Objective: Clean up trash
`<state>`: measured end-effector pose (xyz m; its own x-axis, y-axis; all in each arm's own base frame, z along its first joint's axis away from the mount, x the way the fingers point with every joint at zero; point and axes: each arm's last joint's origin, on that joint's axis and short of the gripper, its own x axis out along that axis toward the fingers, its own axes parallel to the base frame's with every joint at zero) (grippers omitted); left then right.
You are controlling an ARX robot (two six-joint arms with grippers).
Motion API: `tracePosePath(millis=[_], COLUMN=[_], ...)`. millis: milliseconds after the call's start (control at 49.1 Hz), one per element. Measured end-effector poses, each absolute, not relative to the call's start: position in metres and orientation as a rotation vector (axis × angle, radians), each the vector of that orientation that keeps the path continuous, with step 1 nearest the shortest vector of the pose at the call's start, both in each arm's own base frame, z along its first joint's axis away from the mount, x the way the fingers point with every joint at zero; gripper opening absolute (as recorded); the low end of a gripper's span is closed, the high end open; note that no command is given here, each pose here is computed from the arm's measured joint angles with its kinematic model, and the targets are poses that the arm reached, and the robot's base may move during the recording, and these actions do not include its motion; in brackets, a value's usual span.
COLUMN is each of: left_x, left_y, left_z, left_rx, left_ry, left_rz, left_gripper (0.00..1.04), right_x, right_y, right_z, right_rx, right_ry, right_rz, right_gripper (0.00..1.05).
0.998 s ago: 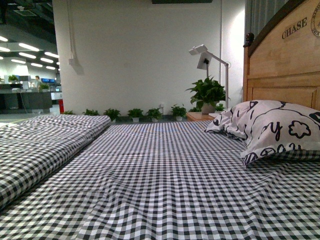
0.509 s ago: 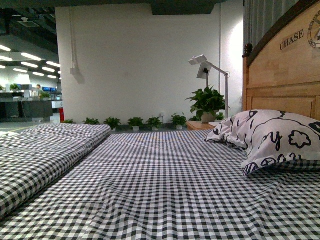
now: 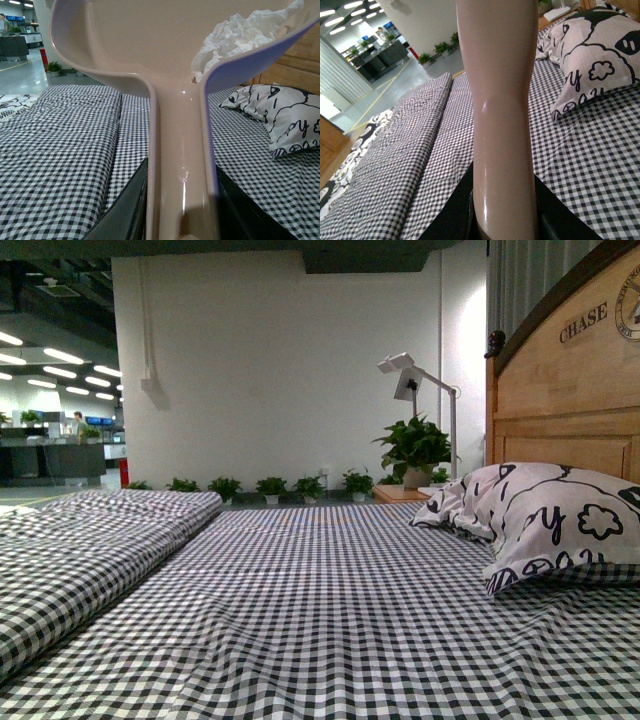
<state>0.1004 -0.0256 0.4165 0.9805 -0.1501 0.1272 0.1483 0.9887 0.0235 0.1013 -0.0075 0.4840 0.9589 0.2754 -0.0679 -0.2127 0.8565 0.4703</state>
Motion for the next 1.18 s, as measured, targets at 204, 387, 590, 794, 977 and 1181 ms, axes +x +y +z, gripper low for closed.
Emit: tracePosePath(millis=[204, 387, 590, 794, 977, 1181], left_x=[0.1001, 0.1000, 0.1000, 0.1000, 0.1000, 0.1000], left_y=[-0.0256, -0.0255, -0.0255, -0.0255, -0.0255, -0.0255], left_z=[0.4166, 0.4166, 0.4166, 0.4166, 0.4166, 0.4166], left_rx=[0.012, 0.011, 0.011, 0.011, 0.011, 0.011], left_ry=[-0.130, -0.130, -0.130, -0.130, -0.130, -0.130], left_rz=[-0.151, -0.150, -0.150, -0.150, -0.150, -0.150], left_gripper=[0.28, 0.28, 0.28, 0.28, 0.28, 0.28], right_x=[0.1014, 0.1014, 0.1014, 0.1014, 0.1014, 0.1014], right_y=[-0.0076, -0.0076, -0.0076, -0.0076, -0.0076, -0.0076], right_z=[0.4840, 0.4840, 0.4840, 0.4840, 0.4840, 0.4840], right_rx=[0.476, 0.476, 0.476, 0.476, 0.476, 0.476], right_ry=[0.134, 0.134, 0.134, 0.134, 0.134, 0.134], right_rz=[0.255, 0.255, 0.255, 0.255, 0.255, 0.255], right_gripper=[0.19, 0.19, 0.19, 0.19, 0.19, 0.19])
